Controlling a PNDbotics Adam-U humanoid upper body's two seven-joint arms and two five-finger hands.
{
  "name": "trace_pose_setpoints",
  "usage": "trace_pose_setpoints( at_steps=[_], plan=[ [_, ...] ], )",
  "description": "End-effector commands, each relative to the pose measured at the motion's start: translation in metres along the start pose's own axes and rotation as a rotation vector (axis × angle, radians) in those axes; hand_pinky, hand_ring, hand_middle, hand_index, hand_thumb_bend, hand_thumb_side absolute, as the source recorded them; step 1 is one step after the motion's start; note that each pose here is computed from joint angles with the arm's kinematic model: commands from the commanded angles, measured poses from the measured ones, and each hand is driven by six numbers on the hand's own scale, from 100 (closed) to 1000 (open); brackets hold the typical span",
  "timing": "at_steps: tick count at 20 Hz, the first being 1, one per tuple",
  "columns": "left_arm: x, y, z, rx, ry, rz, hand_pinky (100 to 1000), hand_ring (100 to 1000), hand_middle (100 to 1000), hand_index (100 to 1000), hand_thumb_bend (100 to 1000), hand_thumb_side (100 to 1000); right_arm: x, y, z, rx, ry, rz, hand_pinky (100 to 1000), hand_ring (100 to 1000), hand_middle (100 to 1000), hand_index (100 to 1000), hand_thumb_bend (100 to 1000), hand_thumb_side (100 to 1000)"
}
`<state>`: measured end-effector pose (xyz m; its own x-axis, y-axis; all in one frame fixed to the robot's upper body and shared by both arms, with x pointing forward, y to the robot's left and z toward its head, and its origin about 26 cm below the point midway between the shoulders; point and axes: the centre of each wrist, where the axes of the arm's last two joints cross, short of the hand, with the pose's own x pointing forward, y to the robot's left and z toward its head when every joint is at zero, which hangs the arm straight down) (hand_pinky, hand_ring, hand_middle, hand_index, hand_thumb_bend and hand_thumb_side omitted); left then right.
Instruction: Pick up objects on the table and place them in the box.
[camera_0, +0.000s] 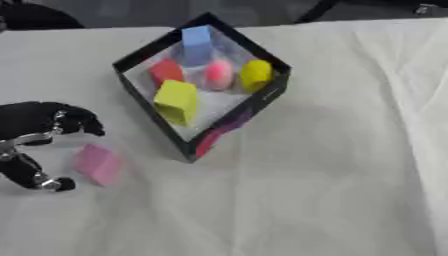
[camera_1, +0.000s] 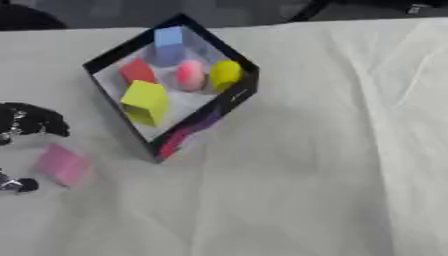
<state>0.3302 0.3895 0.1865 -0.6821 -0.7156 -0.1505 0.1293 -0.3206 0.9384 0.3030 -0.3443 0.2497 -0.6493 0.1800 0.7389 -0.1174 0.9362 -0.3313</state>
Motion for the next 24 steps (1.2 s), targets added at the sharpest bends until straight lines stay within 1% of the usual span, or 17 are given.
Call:
trace_pose_setpoints(
  at_steps=[1, 8, 11, 12, 13, 15, 16, 17, 18, 19, 20, 21, 24],
  plan=[
    [-0.006, 0.005, 0.002, -0.024, 0.006, -0.031, 889, 924, 811, 890, 489, 313, 0.008, -0.004, -0.003, 0.009, -0.018, 0.029, 910, 602, 597, 830, 100, 523],
    [-0.005, 0.007, -0.004, -0.008, -0.039, -0.020, 881, 912, 801, 876, 412, 284, 0.008, -0.003, -0.004, 0.013, -0.017, 0.029, 910, 603, 597, 830, 100, 522],
    [-0.005, 0.009, -0.006, 0.000, -0.051, -0.009, 870, 897, 779, 829, 366, 277, 0.008, -0.003, -0.004, 0.013, -0.015, 0.030, 911, 603, 597, 830, 100, 522],
    [-0.005, 0.010, -0.007, 0.001, -0.054, -0.003, 862, 886, 759, 789, 339, 272, 0.008, -0.003, -0.004, 0.014, -0.015, 0.030, 911, 603, 598, 831, 100, 521],
    [-0.005, 0.010, -0.007, 0.000, -0.056, 0.002, 853, 873, 740, 762, 333, 272, 0.008, -0.003, -0.004, 0.014, -0.014, 0.031, 911, 603, 598, 831, 100, 521],
    [-0.006, 0.010, -0.008, -0.005, -0.056, 0.008, 819, 820, 661, 686, 303, 269, 0.008, -0.003, -0.004, 0.014, -0.014, 0.032, 911, 603, 598, 831, 100, 521],
    [-0.006, 0.010, -0.008, -0.006, -0.055, 0.011, 784, 778, 601, 621, 258, 261, 0.008, -0.003, -0.004, 0.013, -0.013, 0.032, 911, 604, 598, 831, 100, 522],
    [-0.005, 0.010, -0.008, -0.007, -0.055, 0.017, 759, 752, 563, 576, 224, 253, 0.008, -0.003, -0.004, 0.013, -0.014, 0.032, 911, 604, 598, 831, 100, 522],
    [-0.005, 0.010, -0.008, -0.007, -0.058, 0.022, 741, 735, 538, 550, 200, 248, 0.008, -0.004, -0.004, 0.012, -0.014, 0.032, 911, 604, 598, 831, 100, 522],
    [-0.004, 0.012, -0.008, 0.002, -0.064, 0.026, 727, 720, 522, 526, 185, 242, 0.008, -0.004, -0.004, 0.012, -0.014, 0.032, 911, 604, 598, 831, 100, 522],
    [-0.002, 0.016, -0.007, 0.016, -0.071, 0.026, 725, 717, 519, 521, 183, 241, 0.008, -0.004, -0.004, 0.012, -0.013, 0.033, 911, 604, 598, 831, 100, 522],
    [0.000, 0.023, -0.006, 0.049, -0.082, 0.020, 712, 701, 505, 497, 161, 229, 0.008, -0.004, -0.004, 0.011, -0.013, 0.034, 911, 604, 598, 831, 100, 523],
    [0.009, 0.052, 0.002, 0.179, -0.125, -0.001, 711, 693, 507, 490, 134, 211, 0.008, -0.004, -0.003, 0.008, -0.012, 0.035, 911, 604, 598, 831, 100, 523]
  ],
)
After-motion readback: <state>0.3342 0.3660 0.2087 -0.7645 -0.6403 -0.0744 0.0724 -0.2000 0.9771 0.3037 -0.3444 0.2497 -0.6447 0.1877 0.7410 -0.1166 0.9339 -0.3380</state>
